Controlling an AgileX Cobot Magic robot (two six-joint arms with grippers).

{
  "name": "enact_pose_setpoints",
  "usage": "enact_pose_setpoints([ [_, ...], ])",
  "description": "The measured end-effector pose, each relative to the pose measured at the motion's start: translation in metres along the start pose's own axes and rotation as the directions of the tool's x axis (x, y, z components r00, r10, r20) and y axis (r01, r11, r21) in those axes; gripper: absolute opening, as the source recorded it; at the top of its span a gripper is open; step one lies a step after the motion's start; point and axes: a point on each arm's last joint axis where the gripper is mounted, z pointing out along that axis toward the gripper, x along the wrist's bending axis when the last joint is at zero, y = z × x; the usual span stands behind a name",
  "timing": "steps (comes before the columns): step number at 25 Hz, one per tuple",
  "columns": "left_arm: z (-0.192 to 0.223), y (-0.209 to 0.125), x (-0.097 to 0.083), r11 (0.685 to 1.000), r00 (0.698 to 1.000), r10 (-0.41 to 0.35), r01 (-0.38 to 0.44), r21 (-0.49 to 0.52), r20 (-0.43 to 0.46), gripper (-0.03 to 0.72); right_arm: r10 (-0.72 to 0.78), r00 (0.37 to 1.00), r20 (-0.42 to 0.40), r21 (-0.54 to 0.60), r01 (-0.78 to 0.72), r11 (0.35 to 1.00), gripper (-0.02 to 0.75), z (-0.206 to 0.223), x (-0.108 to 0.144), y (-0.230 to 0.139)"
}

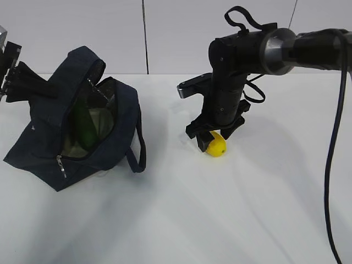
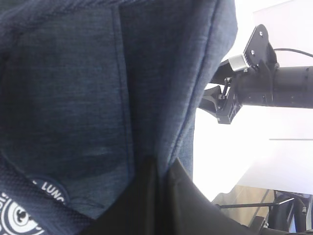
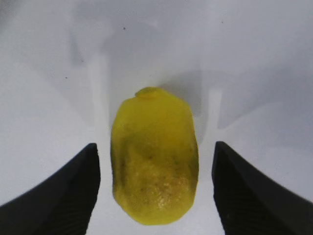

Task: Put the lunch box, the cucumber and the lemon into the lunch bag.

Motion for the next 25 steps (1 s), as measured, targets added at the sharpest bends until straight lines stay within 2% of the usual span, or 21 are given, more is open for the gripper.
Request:
enact_pose_setpoints([
  [12,0.0000,0.0000,0.0000,1.000,1.000,0.000,0.000,0.000,0.000,-0.006,0.000,1.000,0.000,0.000,0.000,1.000,0.524,0.0000,0.0000,0.0000],
  [19,0.0000,0.0000,0.0000,1.000,1.000,0.000,0.000,0.000,0.000,-0.006,0.003,1.000,-0.004,0.000,-0.003,1.000,0.344,0.0000,0.0004,0.0000],
  [22,0.0000,0.0000,0.0000,1.000,1.000,0.000,0.000,0.000,0.000,-0.006,0.003,1.000,-0.005,0.007,-0.003,1.000,0.315,-0.0002,0.0005,-0.0005],
  [25,0.0000,0.0000,0.0000,1.000,1.000,0.000,0.000,0.000,0.000,-0.006,0.004,1.000,-0.012,0.060,-0.003,0.998,0.309,-0.0029,0.0009,-0.0041],
])
